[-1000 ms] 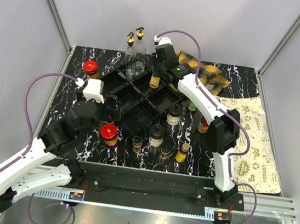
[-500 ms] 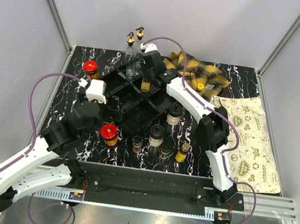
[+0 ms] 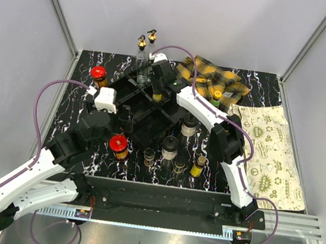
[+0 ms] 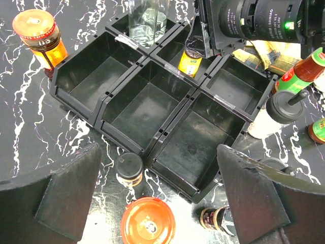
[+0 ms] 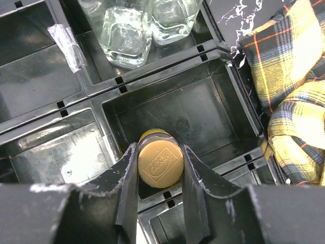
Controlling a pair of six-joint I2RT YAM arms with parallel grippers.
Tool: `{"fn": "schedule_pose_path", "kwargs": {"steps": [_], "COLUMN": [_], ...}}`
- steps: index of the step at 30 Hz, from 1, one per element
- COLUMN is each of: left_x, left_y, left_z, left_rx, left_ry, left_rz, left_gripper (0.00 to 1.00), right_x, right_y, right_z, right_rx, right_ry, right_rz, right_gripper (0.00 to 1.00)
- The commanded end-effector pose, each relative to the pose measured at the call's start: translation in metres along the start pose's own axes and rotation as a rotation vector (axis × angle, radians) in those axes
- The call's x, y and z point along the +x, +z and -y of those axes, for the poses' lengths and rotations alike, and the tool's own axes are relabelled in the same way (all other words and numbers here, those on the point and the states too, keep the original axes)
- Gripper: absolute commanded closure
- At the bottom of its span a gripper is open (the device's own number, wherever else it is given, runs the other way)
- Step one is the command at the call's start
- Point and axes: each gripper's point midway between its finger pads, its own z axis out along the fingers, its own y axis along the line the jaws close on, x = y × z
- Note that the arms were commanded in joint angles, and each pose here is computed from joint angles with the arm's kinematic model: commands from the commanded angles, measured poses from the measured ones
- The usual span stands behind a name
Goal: Organize the condiment bottles
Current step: Place the bottle in the storage box.
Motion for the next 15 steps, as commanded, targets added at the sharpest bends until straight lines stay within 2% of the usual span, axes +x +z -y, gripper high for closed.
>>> {"fn": "schedule_pose_path", "kwargs": {"steps": [1, 2, 4, 5, 10, 15], "left_x": [-0.007, -0.007, -0.008, -0.008, -0.011, -0.010], "left_y": [0.003, 0.003, 0.002, 0.002, -0.001, 0.000], "left_z": [-0.002, -0.002, -0.002, -0.002, -0.002, -0.002], "left_rx": [-0.023, -0.023, -0.019, -0.019, -0.014, -0.015], "left_ry": [-0.031, -0.032, -0.034, -0.036, -0.041, -0.038], "left_rz": [0.035, 0.036, 0.037, 0.037, 0.043, 0.040], "left_gripper": [0.01, 0.01, 0.01, 0.01, 0.01, 0.01], "right_x": [-0.038, -0.036, -0.032, -0.033, -0.026, -0.024], "right_y": [-0.011, -0.011, -0.011, -0.012, -0.009, -0.007], "right_z": [-0.010, -0.010, -0.010, -0.010, -0.010, -0.008], "right_rx": [-0.009, -0.010, -0.010, -0.010, -0.006, 0.004], "right_ry": [0.047, 0.046, 0.048, 0.050, 0.037, 0.036], "right_rz": [0.123, 0.117, 0.104, 0.104, 0.071, 0.056], "right_gripper": [0.88, 0.79, 0.72, 0.65, 0.54, 0.30]}}
